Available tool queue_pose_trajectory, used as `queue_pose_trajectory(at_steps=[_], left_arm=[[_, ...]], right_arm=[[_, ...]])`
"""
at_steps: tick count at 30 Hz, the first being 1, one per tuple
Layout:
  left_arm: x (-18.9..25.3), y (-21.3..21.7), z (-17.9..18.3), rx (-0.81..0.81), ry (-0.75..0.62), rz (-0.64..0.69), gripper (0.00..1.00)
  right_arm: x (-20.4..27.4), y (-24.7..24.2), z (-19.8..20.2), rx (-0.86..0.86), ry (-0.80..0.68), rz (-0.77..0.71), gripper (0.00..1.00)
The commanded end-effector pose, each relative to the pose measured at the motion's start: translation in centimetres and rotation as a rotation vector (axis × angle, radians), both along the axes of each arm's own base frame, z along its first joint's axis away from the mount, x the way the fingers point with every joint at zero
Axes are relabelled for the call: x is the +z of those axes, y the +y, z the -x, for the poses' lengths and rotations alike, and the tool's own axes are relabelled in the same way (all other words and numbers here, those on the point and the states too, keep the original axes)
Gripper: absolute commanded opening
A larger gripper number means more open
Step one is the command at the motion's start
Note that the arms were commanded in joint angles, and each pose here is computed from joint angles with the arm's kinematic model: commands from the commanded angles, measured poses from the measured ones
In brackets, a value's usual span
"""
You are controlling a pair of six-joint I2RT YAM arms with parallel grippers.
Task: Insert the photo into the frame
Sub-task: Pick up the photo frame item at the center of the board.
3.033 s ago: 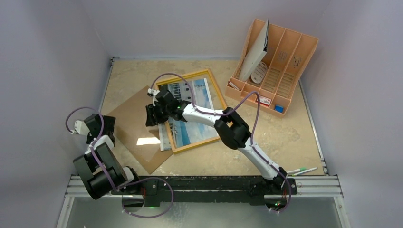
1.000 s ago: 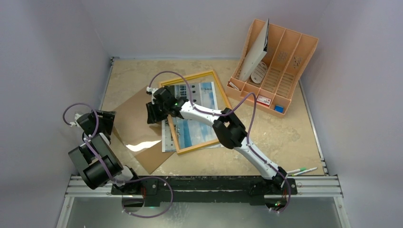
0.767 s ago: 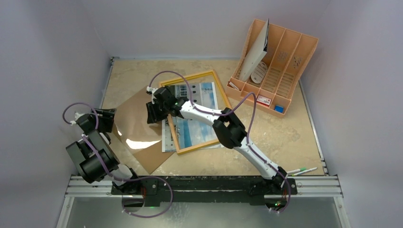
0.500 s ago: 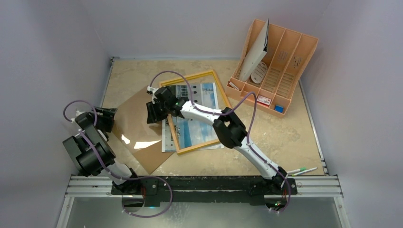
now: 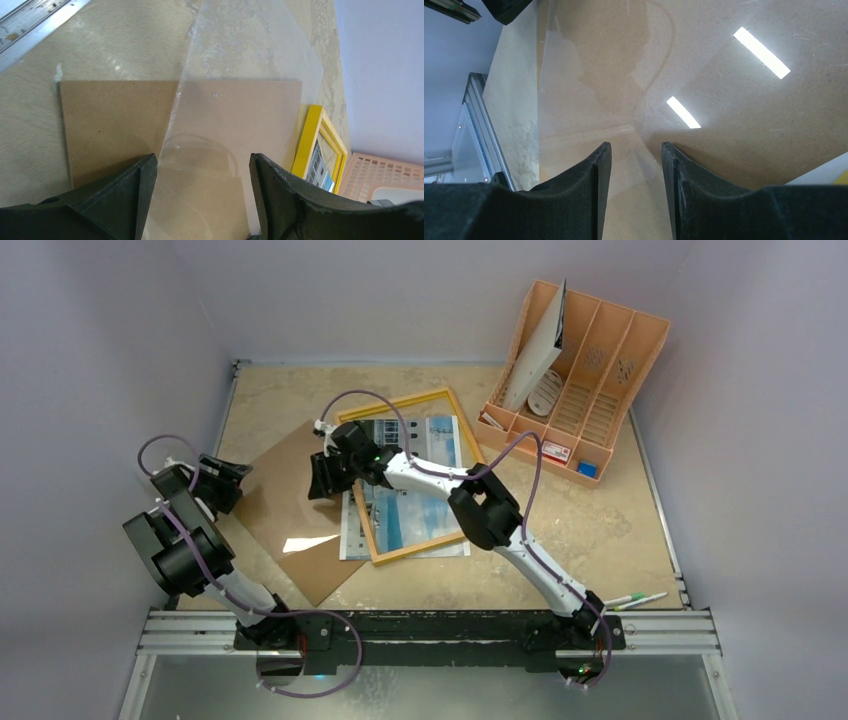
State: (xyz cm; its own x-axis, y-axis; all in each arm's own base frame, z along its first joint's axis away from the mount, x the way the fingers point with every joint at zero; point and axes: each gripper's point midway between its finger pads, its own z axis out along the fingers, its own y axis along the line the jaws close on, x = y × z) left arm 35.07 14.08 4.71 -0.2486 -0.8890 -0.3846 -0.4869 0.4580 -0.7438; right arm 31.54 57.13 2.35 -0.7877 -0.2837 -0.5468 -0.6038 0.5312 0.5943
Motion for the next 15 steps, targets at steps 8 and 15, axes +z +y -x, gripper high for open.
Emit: queue_pose_trajectory(at_steps=[8,15], left_arm=[[-1.8,-3.9,1.5,-0.140,0.118,0.105,0.72],[4.0,1.3,-1.7,-0.037,0.016,-0.132,0.78]], right_arm=[[-15.9,-10.6,4.7,-0.019,0.233,0.480,0.46],[-10.6,-8.6,2.4,-0.019,0.179,0.366,0.47]])
